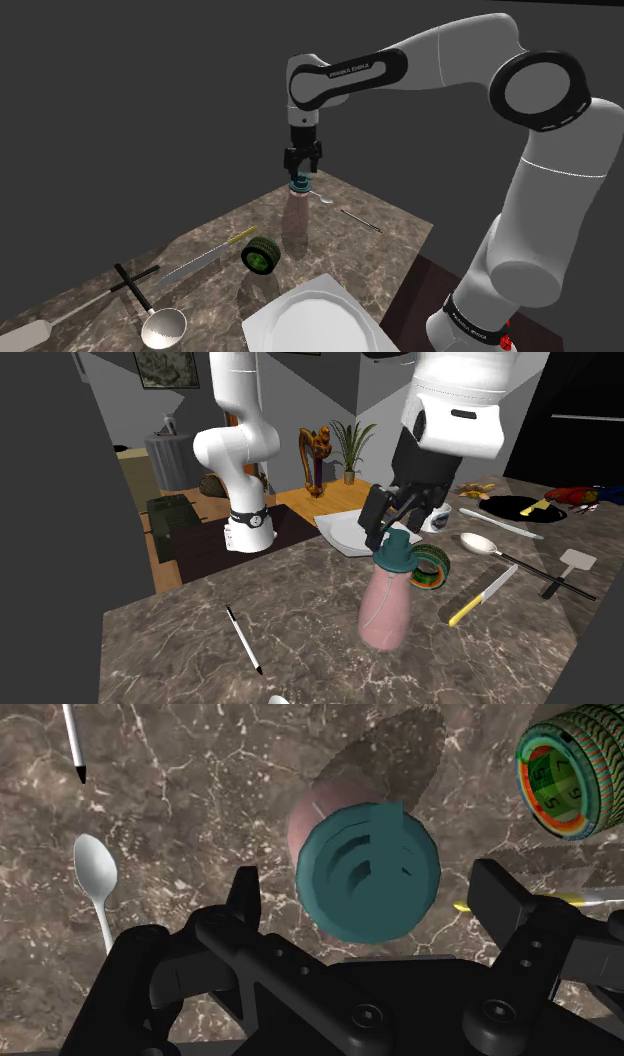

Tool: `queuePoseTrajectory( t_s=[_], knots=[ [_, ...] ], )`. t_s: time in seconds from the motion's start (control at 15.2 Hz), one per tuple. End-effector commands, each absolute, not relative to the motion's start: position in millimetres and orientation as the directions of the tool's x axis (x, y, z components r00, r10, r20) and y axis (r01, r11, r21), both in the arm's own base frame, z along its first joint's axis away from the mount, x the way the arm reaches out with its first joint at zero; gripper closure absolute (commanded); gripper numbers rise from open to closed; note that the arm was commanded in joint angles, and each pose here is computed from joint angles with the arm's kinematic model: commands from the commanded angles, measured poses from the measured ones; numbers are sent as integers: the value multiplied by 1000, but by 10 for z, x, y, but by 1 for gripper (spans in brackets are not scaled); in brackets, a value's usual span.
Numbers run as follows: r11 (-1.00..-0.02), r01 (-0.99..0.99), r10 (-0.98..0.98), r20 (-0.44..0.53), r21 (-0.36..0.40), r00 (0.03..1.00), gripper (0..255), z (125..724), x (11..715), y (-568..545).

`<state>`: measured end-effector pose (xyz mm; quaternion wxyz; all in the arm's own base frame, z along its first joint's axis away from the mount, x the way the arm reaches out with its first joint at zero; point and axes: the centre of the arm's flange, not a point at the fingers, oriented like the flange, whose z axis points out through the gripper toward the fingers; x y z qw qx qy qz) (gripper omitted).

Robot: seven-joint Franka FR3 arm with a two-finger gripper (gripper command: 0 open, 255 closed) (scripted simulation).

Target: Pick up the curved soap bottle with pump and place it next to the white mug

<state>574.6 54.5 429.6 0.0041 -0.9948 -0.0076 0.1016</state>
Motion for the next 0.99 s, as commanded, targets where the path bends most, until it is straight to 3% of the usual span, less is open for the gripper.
queuePoseTrajectory(
  t_s=[0.0, 0.92],
  knots=[
    [-1000, 10, 11, -216, -3, 976, 0, 4169, 5986, 597],
    [-1000, 7, 7, -228, 3, 974, 0, 3660, 6106, 647]
  ],
)
